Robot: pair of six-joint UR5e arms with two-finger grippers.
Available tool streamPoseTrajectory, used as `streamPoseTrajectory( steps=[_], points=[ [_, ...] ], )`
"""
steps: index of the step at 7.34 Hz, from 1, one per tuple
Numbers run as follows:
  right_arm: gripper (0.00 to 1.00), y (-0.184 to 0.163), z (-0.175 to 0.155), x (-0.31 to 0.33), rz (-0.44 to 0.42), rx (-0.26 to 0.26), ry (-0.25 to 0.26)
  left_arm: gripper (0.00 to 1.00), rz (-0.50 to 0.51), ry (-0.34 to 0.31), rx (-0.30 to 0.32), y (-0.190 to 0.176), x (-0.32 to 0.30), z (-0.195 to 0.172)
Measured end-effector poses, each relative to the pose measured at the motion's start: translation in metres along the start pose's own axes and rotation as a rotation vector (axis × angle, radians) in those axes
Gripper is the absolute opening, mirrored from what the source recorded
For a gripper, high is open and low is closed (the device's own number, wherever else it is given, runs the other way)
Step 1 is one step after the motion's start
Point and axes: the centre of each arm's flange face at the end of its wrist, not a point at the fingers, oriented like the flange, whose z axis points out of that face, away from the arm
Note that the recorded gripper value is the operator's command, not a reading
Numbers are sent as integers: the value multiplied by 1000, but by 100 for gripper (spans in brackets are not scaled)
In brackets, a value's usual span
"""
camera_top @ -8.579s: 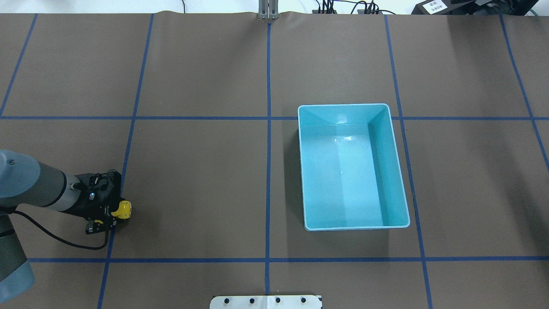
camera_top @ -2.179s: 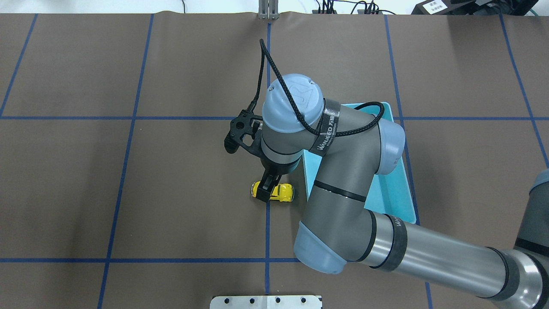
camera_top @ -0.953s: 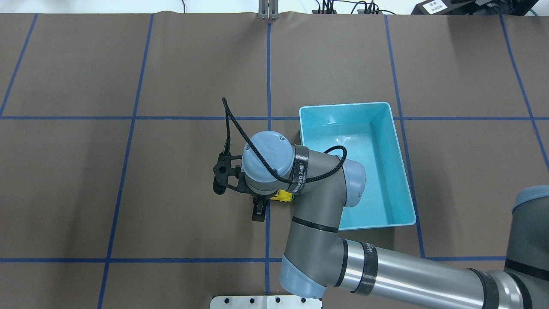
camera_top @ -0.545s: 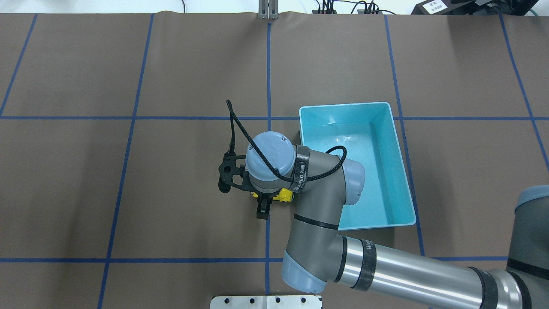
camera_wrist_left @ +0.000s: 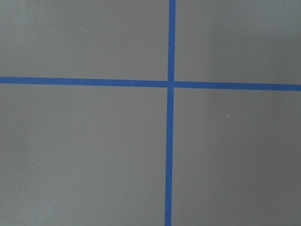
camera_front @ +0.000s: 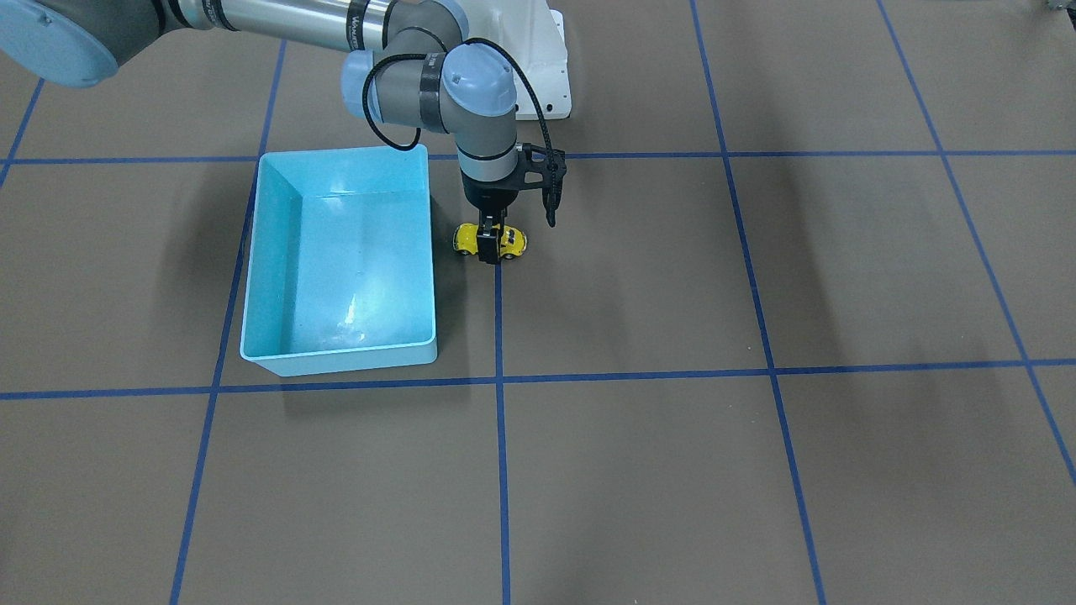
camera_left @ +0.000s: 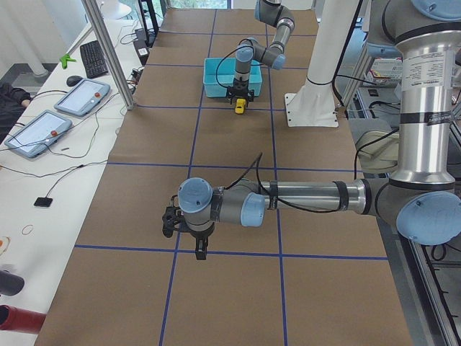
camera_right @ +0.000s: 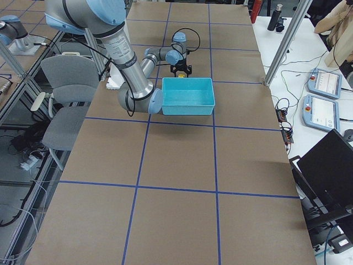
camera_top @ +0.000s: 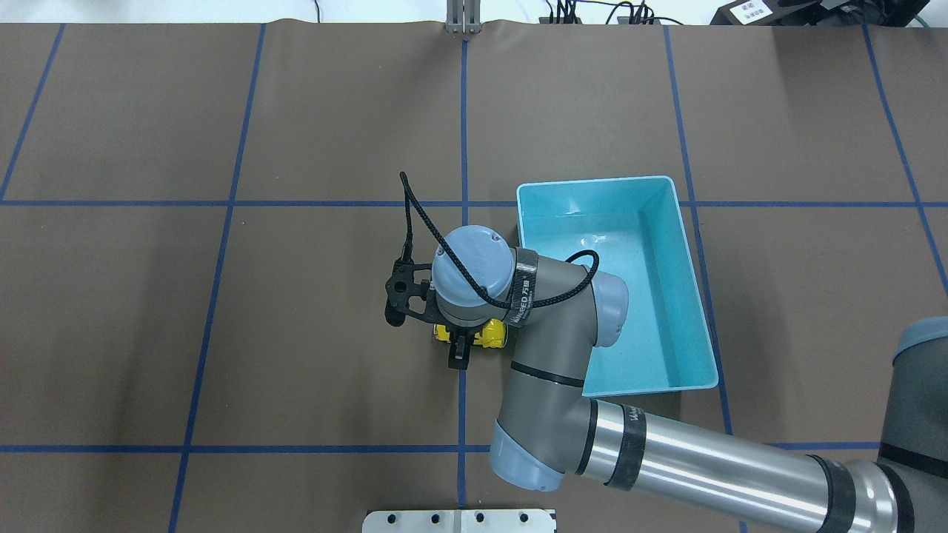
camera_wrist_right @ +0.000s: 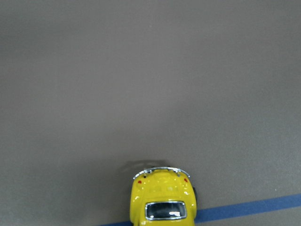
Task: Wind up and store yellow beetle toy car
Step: 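Close the right gripper on the yellow car and lift it, then carry the car into the light-blue bin and open the right gripper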
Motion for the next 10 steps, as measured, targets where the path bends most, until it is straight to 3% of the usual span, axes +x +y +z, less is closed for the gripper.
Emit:
streamPoseTrajectory(
  steps=[1,3,5,7,8,10],
  points=[
    [0,6,4,0,-10,-7,-2,100,-1,-1,-1,0,-1,1],
    [0,8,5,0,-22,-9,-2,100,-4,-7,-3,1,-3,2],
    [0,-4,-19,-4,-16,-9,-4,100,-7,-8,-3,3,-4,2],
    [0,-35,-100,-17,6,-52,-10,100,-6,-7,-1,3,-4,1],
    [0,-28,-136,-21,13,-56,-10,100,-6,-5,-1,4,-3,0],
    [0,29,-175,-13,27,-64,3,100,-5,-2,-1,4,-3,0]
  ],
)
